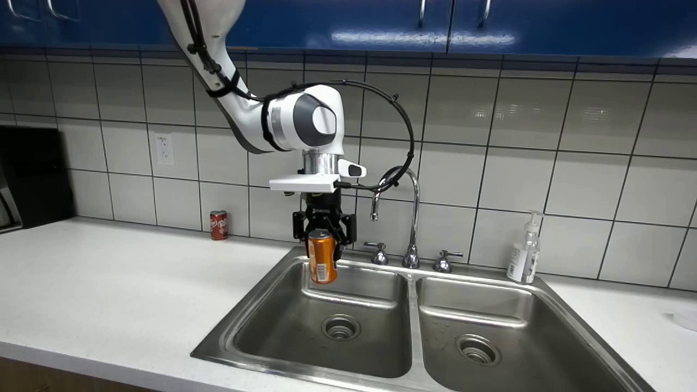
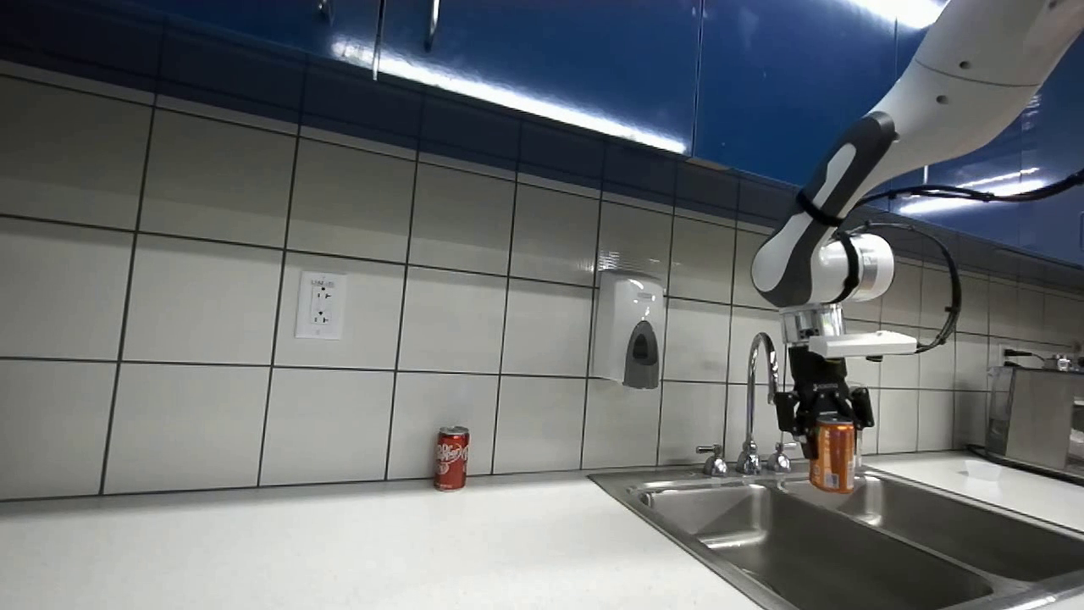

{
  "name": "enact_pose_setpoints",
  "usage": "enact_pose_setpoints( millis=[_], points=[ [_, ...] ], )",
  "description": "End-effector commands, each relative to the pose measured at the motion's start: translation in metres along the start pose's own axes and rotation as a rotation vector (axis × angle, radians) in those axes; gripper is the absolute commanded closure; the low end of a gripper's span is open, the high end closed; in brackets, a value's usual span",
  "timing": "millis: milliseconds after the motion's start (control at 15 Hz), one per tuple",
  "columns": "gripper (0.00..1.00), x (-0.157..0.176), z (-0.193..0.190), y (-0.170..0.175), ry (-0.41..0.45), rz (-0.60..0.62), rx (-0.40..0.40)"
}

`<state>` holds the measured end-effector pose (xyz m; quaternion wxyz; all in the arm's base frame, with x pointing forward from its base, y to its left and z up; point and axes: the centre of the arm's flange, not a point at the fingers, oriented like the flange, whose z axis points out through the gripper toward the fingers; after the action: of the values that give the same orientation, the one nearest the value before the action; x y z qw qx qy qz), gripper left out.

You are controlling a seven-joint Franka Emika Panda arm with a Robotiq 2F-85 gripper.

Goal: Lift the orange bottle can and put it in the sink

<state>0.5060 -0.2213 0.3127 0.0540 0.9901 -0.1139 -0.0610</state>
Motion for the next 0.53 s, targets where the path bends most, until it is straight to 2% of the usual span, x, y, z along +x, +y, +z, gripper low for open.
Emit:
enact_pose_setpoints(
  millis=[0, 467],
  points=[
    [0.57, 0.023, 0.016, 0.011, -0.032, -0.058, -0.023],
    [0.57, 0.042, 0.074, 0.013, -0.112, -0.096, -0.038]
  ],
)
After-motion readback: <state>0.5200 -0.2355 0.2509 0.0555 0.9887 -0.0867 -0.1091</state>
